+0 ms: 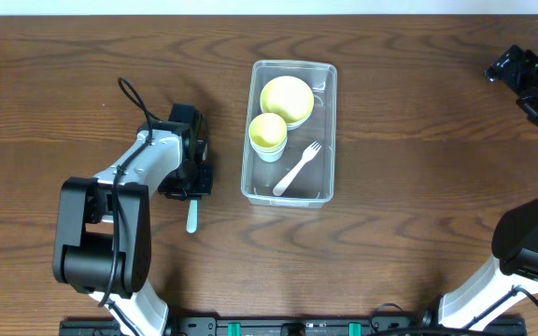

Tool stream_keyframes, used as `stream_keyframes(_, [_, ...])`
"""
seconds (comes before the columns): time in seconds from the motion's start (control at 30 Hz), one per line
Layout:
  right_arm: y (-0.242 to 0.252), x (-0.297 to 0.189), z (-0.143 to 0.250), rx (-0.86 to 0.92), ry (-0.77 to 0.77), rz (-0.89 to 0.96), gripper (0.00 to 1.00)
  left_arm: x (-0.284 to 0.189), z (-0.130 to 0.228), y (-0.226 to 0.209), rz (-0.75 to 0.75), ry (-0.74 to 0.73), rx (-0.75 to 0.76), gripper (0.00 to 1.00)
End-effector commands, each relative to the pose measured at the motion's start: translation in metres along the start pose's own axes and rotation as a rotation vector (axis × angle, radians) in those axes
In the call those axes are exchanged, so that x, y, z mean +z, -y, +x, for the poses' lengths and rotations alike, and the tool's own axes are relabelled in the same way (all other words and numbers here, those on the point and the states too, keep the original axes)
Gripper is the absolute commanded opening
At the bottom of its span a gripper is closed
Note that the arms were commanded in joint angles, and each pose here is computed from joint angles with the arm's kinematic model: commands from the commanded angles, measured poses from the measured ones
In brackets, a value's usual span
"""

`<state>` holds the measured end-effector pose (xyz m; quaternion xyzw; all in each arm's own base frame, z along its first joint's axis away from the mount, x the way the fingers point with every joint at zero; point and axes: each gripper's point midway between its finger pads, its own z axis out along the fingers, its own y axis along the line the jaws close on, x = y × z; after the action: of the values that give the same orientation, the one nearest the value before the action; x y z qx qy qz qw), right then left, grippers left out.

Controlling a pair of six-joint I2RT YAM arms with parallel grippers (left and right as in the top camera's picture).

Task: Pack container
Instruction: 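Lower the left gripper and grasp the mint-green spoon, then carry the green spoon into the container beside the fork and release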

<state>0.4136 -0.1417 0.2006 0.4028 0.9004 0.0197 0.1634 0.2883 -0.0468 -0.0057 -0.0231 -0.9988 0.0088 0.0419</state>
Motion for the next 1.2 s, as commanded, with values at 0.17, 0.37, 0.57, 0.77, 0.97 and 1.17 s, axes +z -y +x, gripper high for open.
stream_keyframes(0.17, [0.003,0.003,0.0,0.015,-0.008,0.006,0.99,-0.039,-0.022,0.002,0.006,0.061,-0.001,0.09])
stream_keyframes(0.37, [0.003,0.003,0.0,0.015,-0.008,0.006,0.99,-0.145,-0.065,0.012,0.023,0.239,0.011,0.08])
stream_keyframes(0.57, [0.003,0.003,0.0,0.015,-0.008,0.006,0.99,-0.248,-0.09,0.074,0.134,0.479,0.139,0.06])
stream_keyframes(0.77, [0.003,0.003,0.0,0.015,-0.008,0.006,0.99,-0.257,-0.083,0.166,0.212,0.552,0.307,0.06])
stream_keyframes(0.97, [0.003,0.003,0.0,0.015,-0.008,0.006,0.99,-0.236,-0.054,0.239,0.205,0.528,0.51,0.06])
stream_keyframes(1.17, [0.003,0.003,0.0,0.015,-0.008,0.006,0.99,-0.219,-0.06,0.243,0.126,0.53,0.513,0.06])
